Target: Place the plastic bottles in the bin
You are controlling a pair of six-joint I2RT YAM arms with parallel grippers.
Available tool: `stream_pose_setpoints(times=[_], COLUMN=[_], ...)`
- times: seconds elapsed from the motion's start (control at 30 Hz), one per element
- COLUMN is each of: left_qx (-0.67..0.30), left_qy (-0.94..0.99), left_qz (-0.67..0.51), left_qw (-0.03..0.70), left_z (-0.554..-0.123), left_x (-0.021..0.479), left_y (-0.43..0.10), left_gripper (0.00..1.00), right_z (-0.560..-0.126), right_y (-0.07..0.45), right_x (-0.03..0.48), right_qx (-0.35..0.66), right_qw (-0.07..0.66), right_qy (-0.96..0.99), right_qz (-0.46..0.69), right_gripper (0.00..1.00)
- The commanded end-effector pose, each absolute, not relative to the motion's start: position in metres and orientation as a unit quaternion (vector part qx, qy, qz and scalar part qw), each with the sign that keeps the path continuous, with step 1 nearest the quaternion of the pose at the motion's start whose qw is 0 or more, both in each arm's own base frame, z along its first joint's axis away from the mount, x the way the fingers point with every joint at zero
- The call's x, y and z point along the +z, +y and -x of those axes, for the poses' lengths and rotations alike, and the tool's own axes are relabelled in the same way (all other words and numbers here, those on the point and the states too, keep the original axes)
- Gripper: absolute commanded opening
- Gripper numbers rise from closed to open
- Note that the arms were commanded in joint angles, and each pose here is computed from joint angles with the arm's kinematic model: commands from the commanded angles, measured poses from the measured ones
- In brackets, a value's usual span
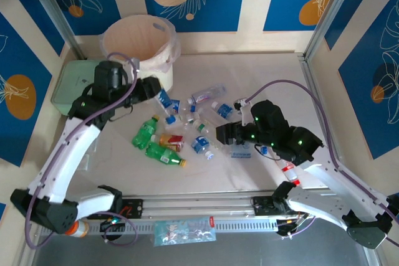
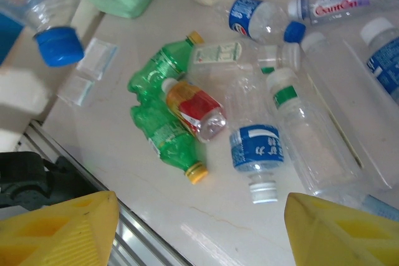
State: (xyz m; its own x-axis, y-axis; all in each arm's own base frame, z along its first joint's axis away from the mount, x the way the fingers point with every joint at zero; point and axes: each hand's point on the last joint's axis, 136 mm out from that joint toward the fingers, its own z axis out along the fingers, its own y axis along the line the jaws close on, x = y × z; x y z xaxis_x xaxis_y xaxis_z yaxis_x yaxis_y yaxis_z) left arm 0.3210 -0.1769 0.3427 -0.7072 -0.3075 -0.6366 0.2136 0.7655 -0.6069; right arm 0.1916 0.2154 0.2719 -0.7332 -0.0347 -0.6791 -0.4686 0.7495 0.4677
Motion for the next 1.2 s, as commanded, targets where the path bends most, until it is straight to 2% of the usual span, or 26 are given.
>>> stream_pose_setpoints(times=[0.0,0.27,0.5,0.67,0.87,1.17], left_qx=[-0.342,-0.297,-0.274,-0.216,-0.149,-0.100], left_qy=[0.834,0.783,0.735,0.720,0.707,0.756], left_qz=[0.001,0.070,0.128,0.142,0.155,0.100], left_qw=[0.432,0.542,0.607,0.644,0.673,0.639], left_z=[-0.348,-0.427,-0.479,-0.501,-0.529,-0.575], left_x=[0.380,0.440,0.465,0.476,0.473,0.427], left_y=[-0.183,-0.145,-0.107,-0.084,-0.061,-0.072], left_gripper=[0.33,0.28,0.26,0.24,0.25,0.27], right_z=[-0.196,-0.204,-0.213,-0.219,-0.220,-0.221], right_y=[0.221,0.216,0.226,0.237,0.238,0.227], right_x=[0.307,0.330,0.363,0.380,0.370,0.353], right_qx=[0.364,0.384,0.473,0.507,0.492,0.455], right_qw=[0.361,0.377,0.335,0.304,0.291,0.291], right_qy=[0.846,0.833,0.806,0.797,0.810,0.833], right_qz=[0.143,0.128,0.117,0.128,0.131,0.120], right_gripper=[0.71,0.71,0.72,0.71,0.71,0.71])
